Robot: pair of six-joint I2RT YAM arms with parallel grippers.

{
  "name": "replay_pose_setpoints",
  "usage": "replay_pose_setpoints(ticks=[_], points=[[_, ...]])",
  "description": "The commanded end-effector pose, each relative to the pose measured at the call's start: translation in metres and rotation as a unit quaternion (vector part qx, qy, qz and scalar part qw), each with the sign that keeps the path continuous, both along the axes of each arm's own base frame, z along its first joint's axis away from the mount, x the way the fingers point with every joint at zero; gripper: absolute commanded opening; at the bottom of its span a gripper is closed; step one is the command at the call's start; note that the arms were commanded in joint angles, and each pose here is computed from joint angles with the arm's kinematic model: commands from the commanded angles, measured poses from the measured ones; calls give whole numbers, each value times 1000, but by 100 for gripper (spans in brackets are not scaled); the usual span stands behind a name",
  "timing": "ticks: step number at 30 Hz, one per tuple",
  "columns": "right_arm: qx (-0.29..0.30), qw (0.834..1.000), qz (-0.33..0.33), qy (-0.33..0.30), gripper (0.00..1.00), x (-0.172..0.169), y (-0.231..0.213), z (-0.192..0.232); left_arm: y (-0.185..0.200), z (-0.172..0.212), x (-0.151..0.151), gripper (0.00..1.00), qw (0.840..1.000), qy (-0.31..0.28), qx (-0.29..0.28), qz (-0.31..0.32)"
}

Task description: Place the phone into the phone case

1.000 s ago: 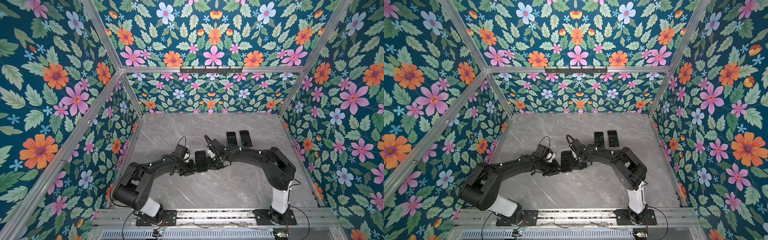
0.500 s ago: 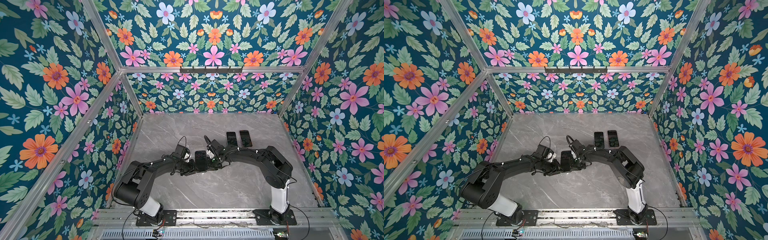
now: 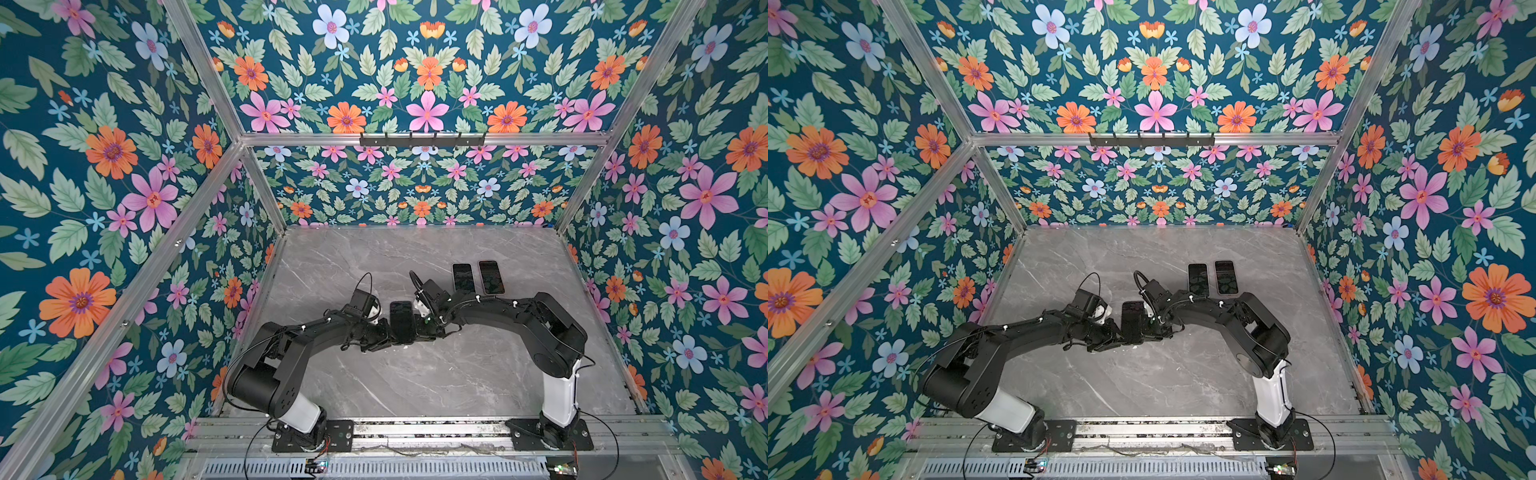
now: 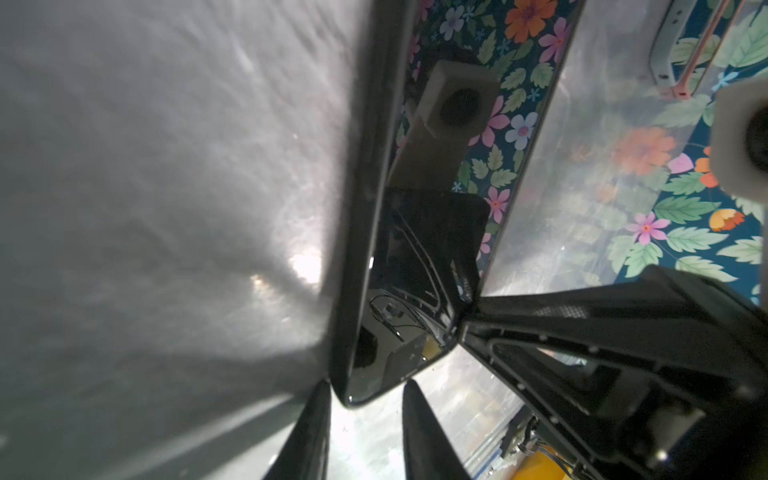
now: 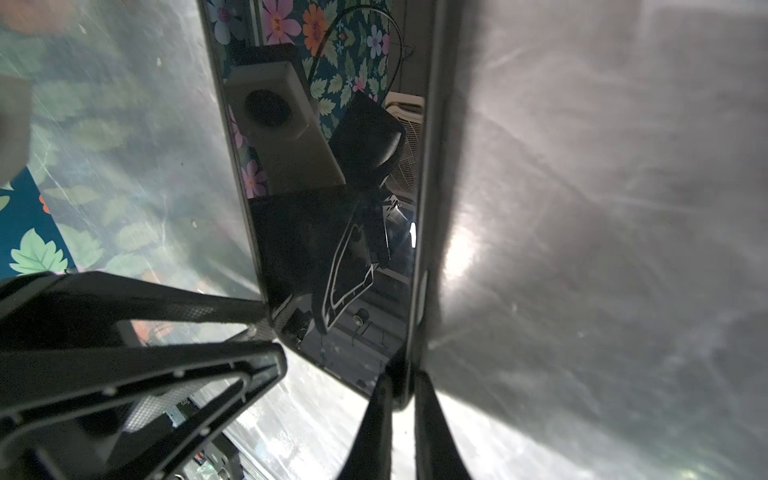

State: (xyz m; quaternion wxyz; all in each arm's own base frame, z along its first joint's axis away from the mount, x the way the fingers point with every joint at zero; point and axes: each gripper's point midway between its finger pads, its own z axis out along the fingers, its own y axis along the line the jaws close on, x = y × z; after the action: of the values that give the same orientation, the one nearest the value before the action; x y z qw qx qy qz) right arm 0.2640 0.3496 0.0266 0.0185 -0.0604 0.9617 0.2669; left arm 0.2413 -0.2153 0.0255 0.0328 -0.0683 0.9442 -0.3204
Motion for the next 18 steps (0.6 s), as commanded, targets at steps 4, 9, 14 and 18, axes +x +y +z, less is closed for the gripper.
replay_pose_setpoints(ticks=[4, 9, 14, 18], points=[[-24, 999, 0, -38, 19, 5, -8, 22, 19, 2, -3, 29, 996, -5, 85, 5], [-70, 991, -15, -109, 32, 20, -36, 45, 33, 30, 14, 36, 986, -38, 159, 18], [-123, 980, -28, -154, 44, 19, -75, 54, 29, 39, 39, 70, 971, -58, 229, 25], [-107, 977, -38, -183, 58, 15, -91, 67, 12, 37, 49, 85, 966, -60, 252, 20]])
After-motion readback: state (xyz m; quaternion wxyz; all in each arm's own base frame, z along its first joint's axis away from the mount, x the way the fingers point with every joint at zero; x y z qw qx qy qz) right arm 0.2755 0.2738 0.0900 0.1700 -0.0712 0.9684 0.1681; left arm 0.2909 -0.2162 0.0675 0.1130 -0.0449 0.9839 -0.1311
